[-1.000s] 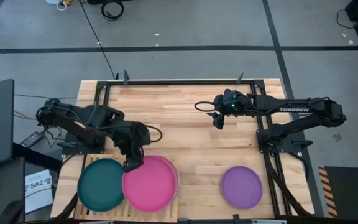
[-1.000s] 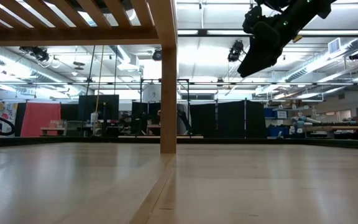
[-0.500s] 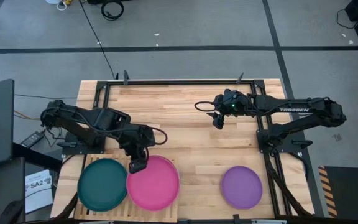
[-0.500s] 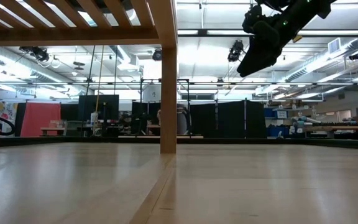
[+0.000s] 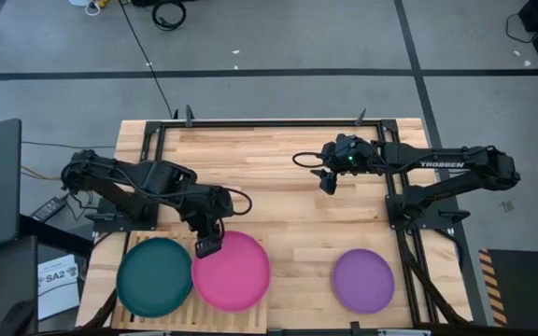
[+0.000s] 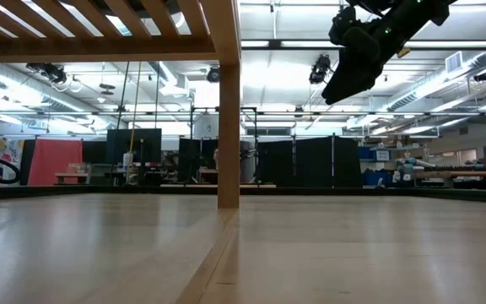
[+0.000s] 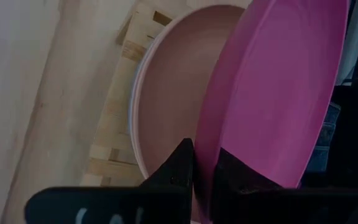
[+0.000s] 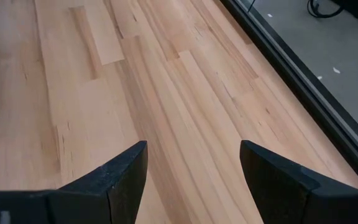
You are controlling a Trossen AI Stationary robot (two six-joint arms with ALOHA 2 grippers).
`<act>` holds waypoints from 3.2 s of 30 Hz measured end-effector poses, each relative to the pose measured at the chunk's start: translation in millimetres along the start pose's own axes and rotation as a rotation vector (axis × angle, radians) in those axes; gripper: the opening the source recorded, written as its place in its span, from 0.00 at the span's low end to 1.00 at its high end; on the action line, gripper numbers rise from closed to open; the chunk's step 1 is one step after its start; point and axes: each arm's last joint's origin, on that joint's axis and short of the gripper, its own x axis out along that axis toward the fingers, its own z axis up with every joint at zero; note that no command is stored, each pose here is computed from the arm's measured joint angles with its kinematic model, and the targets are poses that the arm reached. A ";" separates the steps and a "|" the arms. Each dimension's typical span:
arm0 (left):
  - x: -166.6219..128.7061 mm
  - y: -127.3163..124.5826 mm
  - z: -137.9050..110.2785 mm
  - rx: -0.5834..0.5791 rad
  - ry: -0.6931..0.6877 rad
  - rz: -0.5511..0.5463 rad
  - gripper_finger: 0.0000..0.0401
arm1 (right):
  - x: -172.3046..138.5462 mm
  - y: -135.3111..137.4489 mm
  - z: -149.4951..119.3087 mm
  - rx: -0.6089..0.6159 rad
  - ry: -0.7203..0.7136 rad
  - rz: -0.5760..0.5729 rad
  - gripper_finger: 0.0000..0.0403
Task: Place and stack plates onto a shelf
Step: Stack the pink plate on top of the light orange plate on the shelf, then stack the purple plate on top of the dark green plate on the shelf
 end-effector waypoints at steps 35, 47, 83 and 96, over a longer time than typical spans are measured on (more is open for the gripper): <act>0.1 1.9 -4.2 0.071 0.045 0.016 0.45 | -0.1 0.0 0.0 0.000 0.000 0.000 0.65; -6.7 13.5 -2.8 0.027 0.083 0.017 0.44 | 0.0 0.1 0.0 0.000 0.000 0.002 0.65; -84.5 108.7 19.6 0.336 -0.195 0.303 0.44 | -21.7 69.9 -46.8 0.027 0.345 0.357 0.65; -111.5 101.2 0.8 0.370 -0.337 0.293 0.44 | -33.6 105.9 -103.9 0.043 0.523 0.413 0.65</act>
